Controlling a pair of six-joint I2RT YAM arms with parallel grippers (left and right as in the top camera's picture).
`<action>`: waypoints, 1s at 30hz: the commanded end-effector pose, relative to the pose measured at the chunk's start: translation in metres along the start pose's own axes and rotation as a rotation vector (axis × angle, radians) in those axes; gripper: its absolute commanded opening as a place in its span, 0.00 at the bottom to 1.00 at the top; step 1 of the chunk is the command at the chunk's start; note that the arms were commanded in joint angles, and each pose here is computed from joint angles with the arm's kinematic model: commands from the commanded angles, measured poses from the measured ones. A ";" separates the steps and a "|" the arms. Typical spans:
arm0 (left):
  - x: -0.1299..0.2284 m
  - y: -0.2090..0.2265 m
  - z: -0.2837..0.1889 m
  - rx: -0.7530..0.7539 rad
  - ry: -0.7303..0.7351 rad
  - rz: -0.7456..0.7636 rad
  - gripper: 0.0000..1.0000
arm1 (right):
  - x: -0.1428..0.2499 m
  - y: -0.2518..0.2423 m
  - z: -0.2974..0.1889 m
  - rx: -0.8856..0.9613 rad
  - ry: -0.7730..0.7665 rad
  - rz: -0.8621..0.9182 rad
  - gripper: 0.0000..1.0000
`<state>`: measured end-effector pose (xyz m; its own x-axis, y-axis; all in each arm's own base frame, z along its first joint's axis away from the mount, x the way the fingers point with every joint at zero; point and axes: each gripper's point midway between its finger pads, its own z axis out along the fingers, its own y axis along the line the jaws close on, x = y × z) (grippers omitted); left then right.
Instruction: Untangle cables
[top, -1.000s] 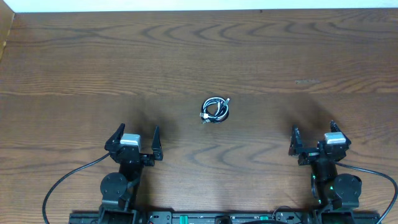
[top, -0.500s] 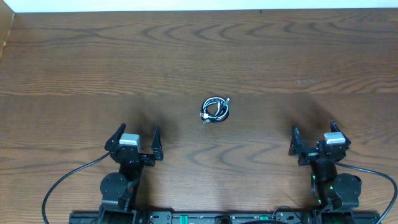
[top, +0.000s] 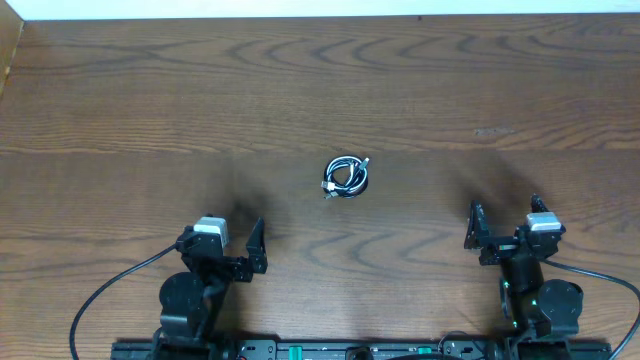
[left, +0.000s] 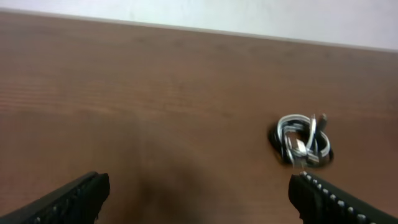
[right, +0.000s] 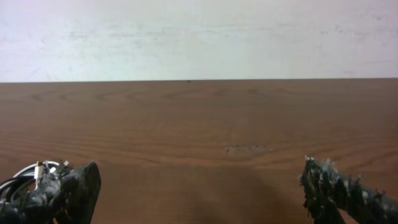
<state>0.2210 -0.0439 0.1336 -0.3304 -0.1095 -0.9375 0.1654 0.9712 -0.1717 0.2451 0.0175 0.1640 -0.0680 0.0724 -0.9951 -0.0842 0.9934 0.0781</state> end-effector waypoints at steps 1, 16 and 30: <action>-0.020 -0.009 -0.012 0.029 -0.014 -0.023 0.96 | -0.020 0.001 -0.005 -0.003 -0.028 0.034 0.99; 0.022 -0.027 0.003 0.112 0.344 -0.152 0.96 | 0.010 0.006 -0.004 -0.018 0.255 0.060 0.99; -0.017 -0.031 0.028 0.038 0.687 -0.214 0.96 | 0.029 0.003 0.024 0.026 0.712 0.098 0.99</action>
<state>0.2385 -0.0739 0.1297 -0.8538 -0.1199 -0.5066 0.0687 0.9386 -0.3380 0.2567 0.0247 0.1213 -0.6899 0.0799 -0.7194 -0.0332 0.9893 0.1417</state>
